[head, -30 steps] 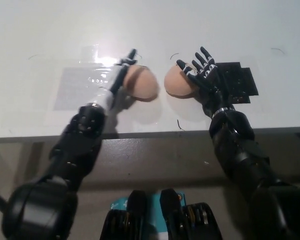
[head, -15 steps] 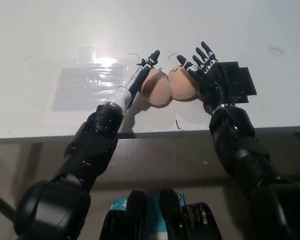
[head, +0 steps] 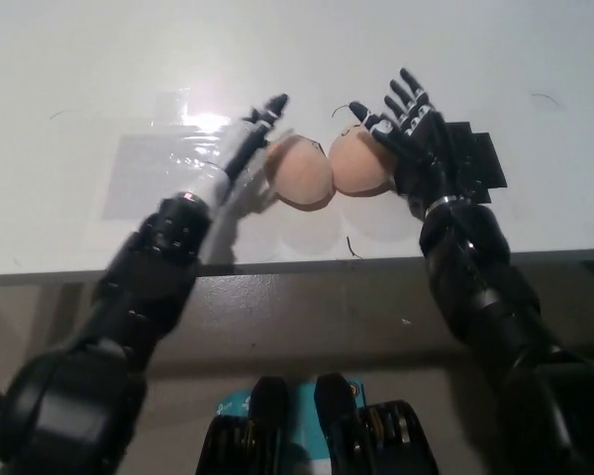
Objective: Use both hands to push two dumpling toys together to the middle
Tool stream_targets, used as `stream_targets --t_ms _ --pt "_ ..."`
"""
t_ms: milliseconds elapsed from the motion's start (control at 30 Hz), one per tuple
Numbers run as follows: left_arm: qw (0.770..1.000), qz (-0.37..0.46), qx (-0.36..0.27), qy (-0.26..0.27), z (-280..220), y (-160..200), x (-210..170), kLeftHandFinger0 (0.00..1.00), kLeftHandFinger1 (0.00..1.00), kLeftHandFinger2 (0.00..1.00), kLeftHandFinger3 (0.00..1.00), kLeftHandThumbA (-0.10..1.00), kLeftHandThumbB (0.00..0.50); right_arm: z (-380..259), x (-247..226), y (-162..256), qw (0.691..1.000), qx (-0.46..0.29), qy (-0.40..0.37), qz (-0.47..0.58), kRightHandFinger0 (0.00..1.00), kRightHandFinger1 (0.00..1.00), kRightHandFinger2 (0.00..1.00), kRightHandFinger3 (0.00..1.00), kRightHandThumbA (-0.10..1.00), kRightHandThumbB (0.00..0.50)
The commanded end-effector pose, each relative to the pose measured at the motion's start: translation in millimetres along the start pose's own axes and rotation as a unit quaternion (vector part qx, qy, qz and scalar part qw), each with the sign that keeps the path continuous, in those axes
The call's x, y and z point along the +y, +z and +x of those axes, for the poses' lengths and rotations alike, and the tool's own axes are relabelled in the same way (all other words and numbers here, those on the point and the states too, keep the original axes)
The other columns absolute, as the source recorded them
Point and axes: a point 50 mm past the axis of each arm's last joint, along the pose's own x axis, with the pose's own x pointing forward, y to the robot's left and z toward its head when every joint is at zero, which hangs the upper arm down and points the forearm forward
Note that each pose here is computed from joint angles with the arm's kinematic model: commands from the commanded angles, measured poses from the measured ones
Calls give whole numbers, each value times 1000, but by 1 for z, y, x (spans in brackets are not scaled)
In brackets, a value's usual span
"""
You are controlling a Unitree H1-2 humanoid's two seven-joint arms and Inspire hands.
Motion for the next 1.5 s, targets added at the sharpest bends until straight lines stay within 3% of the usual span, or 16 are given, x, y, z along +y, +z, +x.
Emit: stream_targets --t_ms 0,67,133,433,567,633,700,733,800,867,967,1033,1133,1200,1333,1467 --pt "996 39 -70 28 12 40 56 1000 1000 1000 1000 1000 364 17 -12 56 993 -103 11 -57 1000 1000 1000 1000 1000 171" --pt "996 38 -77 36 12 47 70 1000 1000 1000 1000 1000 391 16 -16 69 989 -129 23 -64 1000 1000 1000 1000 1000 180" --pt "992 65 -94 48 10 52 86 1000 1000 1000 1000 1000 364 13 -17 82 984 -162 32 -74 1000 1000 1000 1000 1000 233" --pt "985 50 -152 64 -3 73 116 1000 1000 1000 1000 1000 405 -41 -11 155 946 -297 70 -110 1000 1000 1000 1000 1000 227" --pt "978 47 -198 55 -28 79 113 1000 1000 1000 1000 1000 453 -75 -11 175 934 -331 79 -112 1000 1000 1000 1000 1000 223" --pt "972 48 -226 52 -51 84 109 1000 1000 1000 1000 1000 400 -95 -15 181 928 -343 86 -118 1000 1000 1000 1000 1000 212" --pt "963 55 -257 54 -84 87 101 1000 1000 1000 1000 1000 391 -120 -19 183 921 -358 89 -127 1000 1000 1000 1000 1000 186" --pt "959 58 -271 51 -102 89 97 1000 1000 1000 1000 1000 383 -133 -23 181 917 -365 92 -133 1000 1000 1000 1000 1000 196" --pt "955 54 -287 45 -119 90 92 1000 1000 1000 1000 1000 358 -145 -26 180 915 -367 95 -136 1000 1000 1000 1000 1000 208" --pt "946 44 -320 36 -154 89 82 1000 1000 1000 1000 1000 271 -168 -32 176 914 -369 107 -132 1000 1000 1000 1000 1000 209" --pt "943 24 -328 43 -196 84 67 1000 1000 1000 1000 1000 308 -195 -41 164 914 -364 111 -143 1000 1000 1000 1000 1000 180" --pt "944 11 -326 46 -225 77 61 1000 1000 1000 1000 1000 303 -212 -50 152 916 -355 111 -151 1000 1000 1000 1000 1000 178" --pt "946 -5 -319 61 -252 65 59 1000 1000 1000 1000 1000 321 -232 -58 140 923 -339 108 -144 1000 1000 1000 1000 1000 186" --pt "949 -14 -306 71 -274 60 57 1000 1000 1000 1000 1000 359 -247 -65 130 928 -323 110 -150 1000 1000 1000 1000 1000 207" --pt "953 -21 -294 74 -296 51 55 1000 1000 1000 1000 1000 351 -264 -73 119 937 -295 101 -159 1000 1000 1000 1000 1000 242" --pt "962 -44 -259 81 -317 27 50 1000 1000 1000 1000 1000 357 -279 -85 91 957 -225 93 -155 1000 1000 1000 1000 1000 223"
